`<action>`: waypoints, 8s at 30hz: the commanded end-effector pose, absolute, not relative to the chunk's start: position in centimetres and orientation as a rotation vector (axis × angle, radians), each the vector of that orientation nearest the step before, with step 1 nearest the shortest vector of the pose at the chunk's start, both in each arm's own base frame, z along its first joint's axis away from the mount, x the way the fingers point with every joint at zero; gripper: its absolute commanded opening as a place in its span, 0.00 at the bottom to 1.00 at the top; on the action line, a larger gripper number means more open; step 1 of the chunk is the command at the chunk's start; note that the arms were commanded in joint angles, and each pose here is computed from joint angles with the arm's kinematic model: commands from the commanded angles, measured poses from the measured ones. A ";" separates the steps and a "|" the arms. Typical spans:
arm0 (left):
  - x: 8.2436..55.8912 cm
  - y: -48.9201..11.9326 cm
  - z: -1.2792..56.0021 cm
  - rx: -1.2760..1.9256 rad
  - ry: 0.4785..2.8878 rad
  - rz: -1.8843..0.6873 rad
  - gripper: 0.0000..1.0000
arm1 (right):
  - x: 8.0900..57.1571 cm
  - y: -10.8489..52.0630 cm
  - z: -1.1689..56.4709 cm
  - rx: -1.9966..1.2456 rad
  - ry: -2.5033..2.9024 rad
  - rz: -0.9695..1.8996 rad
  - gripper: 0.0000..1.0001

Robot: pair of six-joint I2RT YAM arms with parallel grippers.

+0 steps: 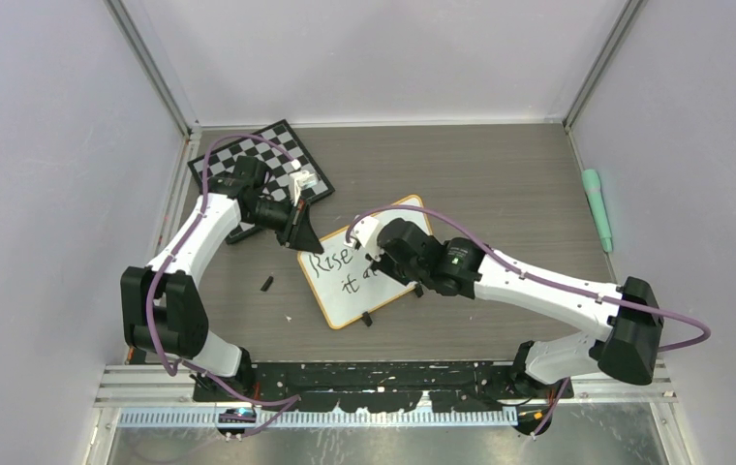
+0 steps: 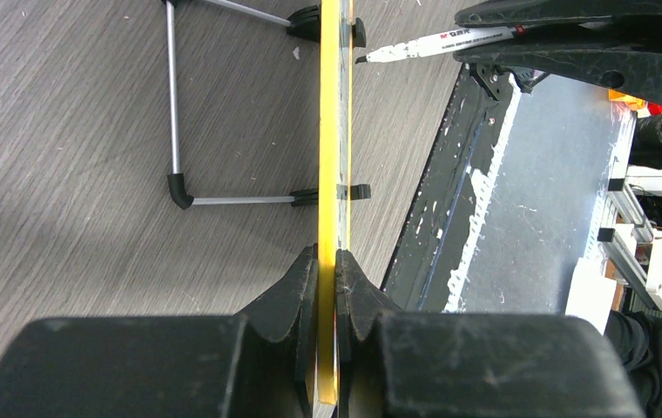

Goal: Write a sentence on the whiteboard
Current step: Write a sentence on the whiteboard, then pick up the pen cap from the center of the board, then insert the whiteboard marker without the cap into the pen cap.

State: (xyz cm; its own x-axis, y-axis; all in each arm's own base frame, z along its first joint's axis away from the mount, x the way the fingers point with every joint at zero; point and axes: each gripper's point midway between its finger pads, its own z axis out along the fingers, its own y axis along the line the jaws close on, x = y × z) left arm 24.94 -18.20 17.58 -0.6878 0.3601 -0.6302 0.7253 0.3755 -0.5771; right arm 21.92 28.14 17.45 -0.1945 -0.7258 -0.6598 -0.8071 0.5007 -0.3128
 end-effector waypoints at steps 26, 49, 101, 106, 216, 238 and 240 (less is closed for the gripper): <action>25.7 -18.2 18.3 0.989 2.196 -1.192 0.00 | 20.6 27.0 15.6 -1.292 2.008 0.154 0.00; 25.7 -18.2 18.2 0.995 2.202 -1.178 0.01 | 22.3 26.7 15.2 -1.296 1.961 0.035 0.00; 25.0 -2.4 4.9 0.872 2.714 -0.358 0.59 | 25.6 18.2 30.1 -0.697 2.001 0.389 0.00; 25.4 -2.4 2.6 0.910 2.730 -0.285 0.54 | 26.0 17.5 30.5 -0.677 2.006 0.349 0.00; 19.2 -24.0 32.5 1.586 1.562 -0.621 0.00 | 19.4 29.7 34.8 -0.771 2.086 1.350 0.00; 18.8 -25.4 32.8 1.589 1.555 -0.678 0.00 | 19.8 30.0 32.5 -0.790 2.150 1.279 0.00; 18.8 -25.4 32.9 1.589 1.553 -0.668 0.00 | 19.8 30.0 32.5 -0.788 2.151 1.279 0.00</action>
State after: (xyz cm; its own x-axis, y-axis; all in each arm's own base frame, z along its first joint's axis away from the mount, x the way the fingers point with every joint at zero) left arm 19.25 -24.53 30.20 0.0558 0.6218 -0.7812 0.9856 0.0906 0.1425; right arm 19.44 30.04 32.25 -0.7188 -0.2217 -0.6589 -0.6865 0.3761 0.6224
